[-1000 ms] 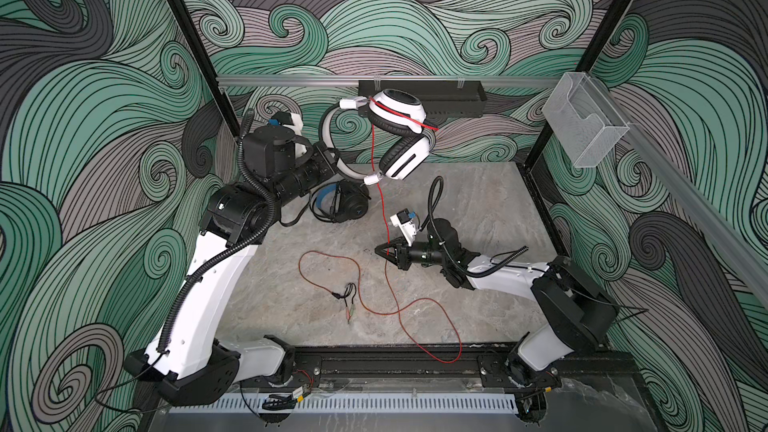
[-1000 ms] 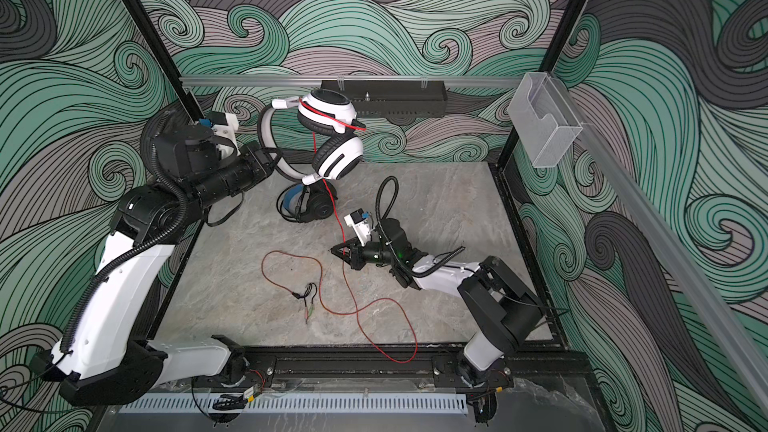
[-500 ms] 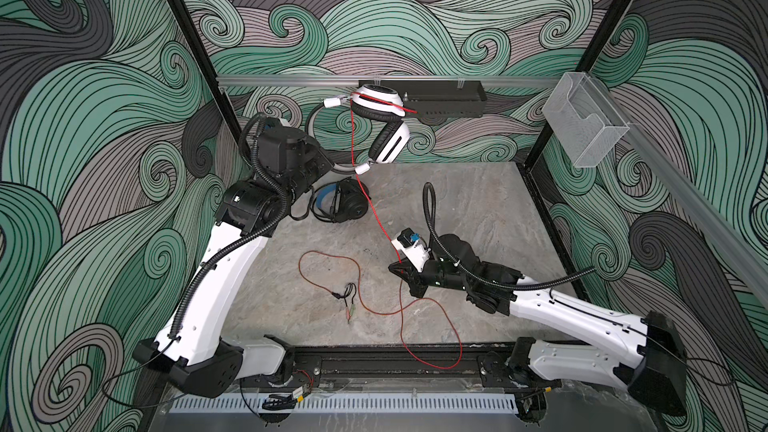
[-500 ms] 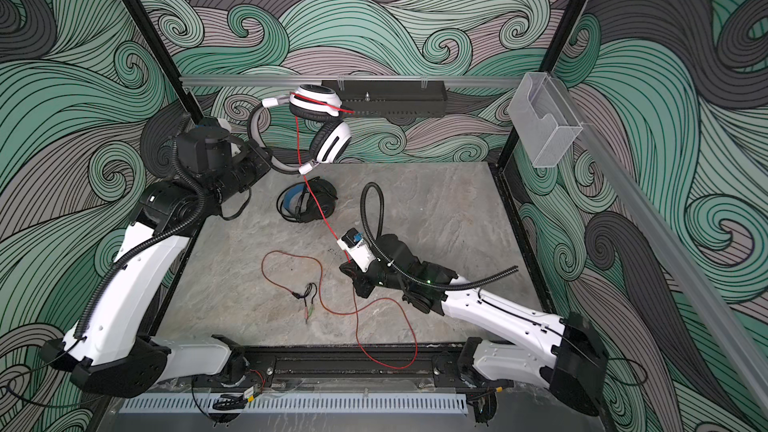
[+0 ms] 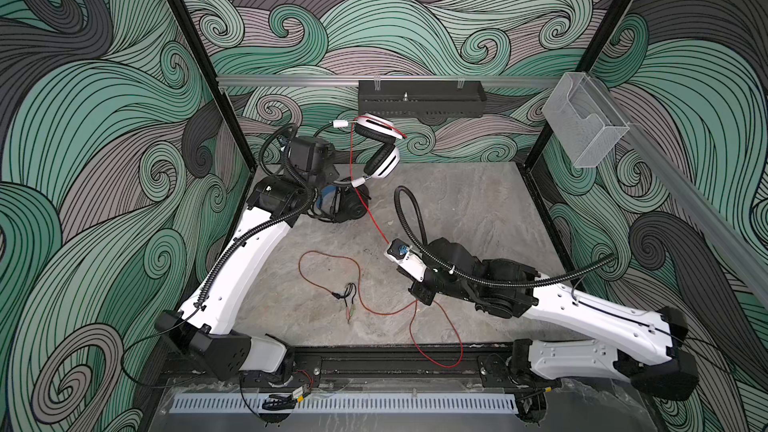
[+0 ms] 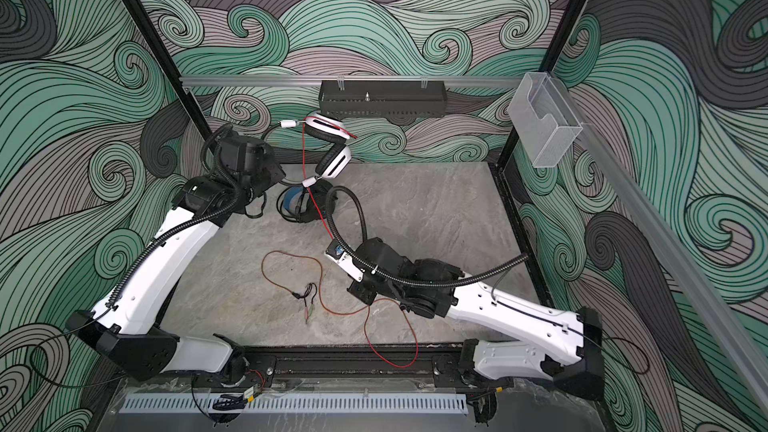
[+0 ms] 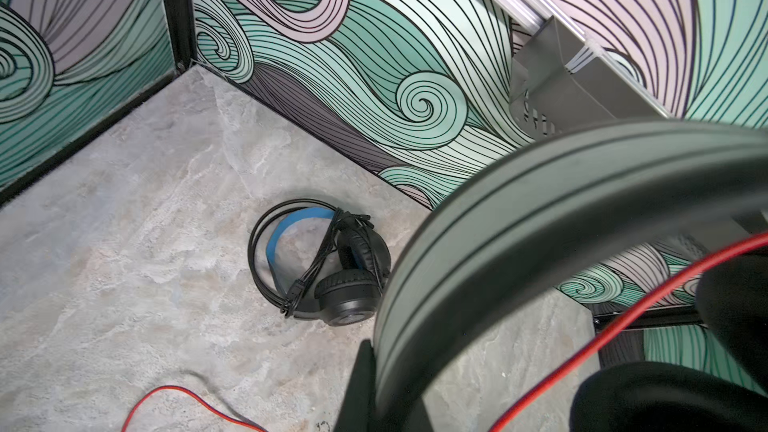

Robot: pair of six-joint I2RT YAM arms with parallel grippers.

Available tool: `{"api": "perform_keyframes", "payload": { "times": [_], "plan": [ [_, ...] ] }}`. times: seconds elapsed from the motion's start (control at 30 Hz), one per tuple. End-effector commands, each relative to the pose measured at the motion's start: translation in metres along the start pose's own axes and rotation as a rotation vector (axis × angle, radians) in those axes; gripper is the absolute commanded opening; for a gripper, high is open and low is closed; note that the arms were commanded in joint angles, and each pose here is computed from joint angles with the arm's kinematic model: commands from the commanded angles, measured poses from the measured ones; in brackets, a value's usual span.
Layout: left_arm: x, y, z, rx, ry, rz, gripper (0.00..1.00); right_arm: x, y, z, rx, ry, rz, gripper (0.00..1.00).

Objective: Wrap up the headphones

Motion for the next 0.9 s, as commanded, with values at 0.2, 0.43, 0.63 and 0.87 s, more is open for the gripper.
{"api": "perform_keyframes", "payload": {
  "times": [0.2,0.43,0.63,0.87],
  "plan": [
    [0.007,-0.01,0.029,0.015,-0.131,-0.312,0.0,0.029,-0.036,0.046,-0.191,0.084,0.343,0.0],
    [-0.029,-0.01,0.05,-0.012,-0.108,-0.607,0.0,0.061,-0.063,0.059,-0.328,0.11,0.574,0.0],
    [-0.076,0.001,0.061,-0.153,0.103,-0.8,0.0,0.079,-0.062,0.055,-0.307,0.1,0.625,0.05],
    [-0.106,0.015,0.084,-0.304,0.243,-0.869,0.0,0.079,-0.063,0.051,-0.309,0.128,0.701,0.08]
  ]
}}
Point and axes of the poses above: each gripper's point midway between its finger pads, its own z axis back along the fingers, its own y axis along the line the jaws close on, x = y × z, the point moved 3 cm from there along z, back along the fingers, and after that the axes turned 1 degree about -z, right-handed, at the moved point
